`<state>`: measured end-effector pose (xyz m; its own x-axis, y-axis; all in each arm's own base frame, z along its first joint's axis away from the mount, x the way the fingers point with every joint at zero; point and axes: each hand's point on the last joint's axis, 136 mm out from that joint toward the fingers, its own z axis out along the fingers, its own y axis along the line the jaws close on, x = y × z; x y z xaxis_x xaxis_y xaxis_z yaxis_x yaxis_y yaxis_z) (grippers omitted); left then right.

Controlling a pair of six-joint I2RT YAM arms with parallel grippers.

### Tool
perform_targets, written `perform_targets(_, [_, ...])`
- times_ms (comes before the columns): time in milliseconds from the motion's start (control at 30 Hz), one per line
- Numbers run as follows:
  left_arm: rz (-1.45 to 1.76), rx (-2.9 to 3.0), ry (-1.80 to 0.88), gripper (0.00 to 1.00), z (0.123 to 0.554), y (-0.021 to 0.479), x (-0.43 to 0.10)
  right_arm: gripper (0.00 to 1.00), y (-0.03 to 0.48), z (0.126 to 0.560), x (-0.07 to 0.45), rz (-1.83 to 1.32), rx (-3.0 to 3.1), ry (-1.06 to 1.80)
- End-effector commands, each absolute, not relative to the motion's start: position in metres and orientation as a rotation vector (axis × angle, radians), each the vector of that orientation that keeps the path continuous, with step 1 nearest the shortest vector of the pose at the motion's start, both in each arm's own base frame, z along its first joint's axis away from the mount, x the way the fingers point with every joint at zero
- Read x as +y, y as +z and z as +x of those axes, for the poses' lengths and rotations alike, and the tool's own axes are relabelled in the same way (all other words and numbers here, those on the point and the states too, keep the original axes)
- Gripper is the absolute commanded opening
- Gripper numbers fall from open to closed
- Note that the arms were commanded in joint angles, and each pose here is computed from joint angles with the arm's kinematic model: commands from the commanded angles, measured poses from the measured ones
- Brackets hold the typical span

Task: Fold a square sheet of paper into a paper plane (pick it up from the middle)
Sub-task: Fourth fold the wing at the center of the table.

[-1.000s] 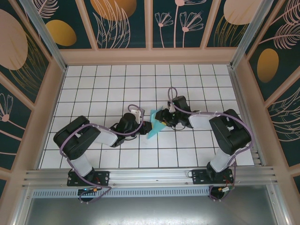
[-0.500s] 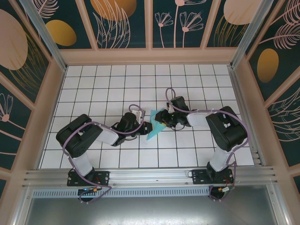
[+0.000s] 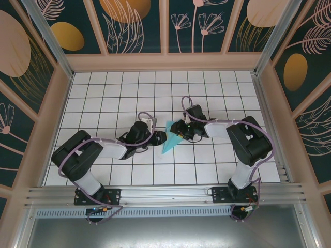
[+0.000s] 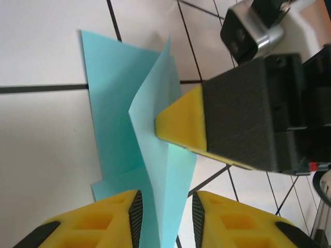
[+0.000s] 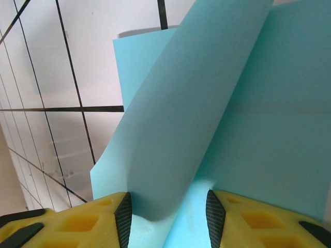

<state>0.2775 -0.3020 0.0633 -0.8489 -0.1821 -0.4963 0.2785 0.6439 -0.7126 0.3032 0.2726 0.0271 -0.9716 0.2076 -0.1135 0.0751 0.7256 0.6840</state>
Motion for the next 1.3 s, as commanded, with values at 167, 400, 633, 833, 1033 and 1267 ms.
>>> perform_targets(167, [0.091,2.356,-1.165,0.39,0.277,0.061,-0.309,0.45,-0.014,0.29,0.245,0.334,2.874,0.85])
perform_targets(400, [0.116,2.4,-1.237,0.36,0.274,0.049,-0.322,0.45,-0.014,0.29,0.246,0.334,2.873,0.855])
perform_targets(633, [0.12,2.437,-1.29,0.29,0.274,0.04,-0.332,0.45,-0.014,0.29,0.246,0.333,2.874,0.859])
perform_targets(833, [0.15,2.422,-1.345,0.22,0.273,0.043,-0.34,0.45,-0.014,0.289,0.246,0.332,2.877,0.859])
perform_targets(1033, [0.167,2.414,-1.335,0.18,0.274,0.044,-0.34,0.45,-0.016,0.287,0.245,0.339,2.882,0.855])
perform_targets(1267, [0.161,2.422,-1.225,0.28,0.278,0.046,-0.329,0.45,-0.02,0.282,0.249,0.323,2.904,0.83])
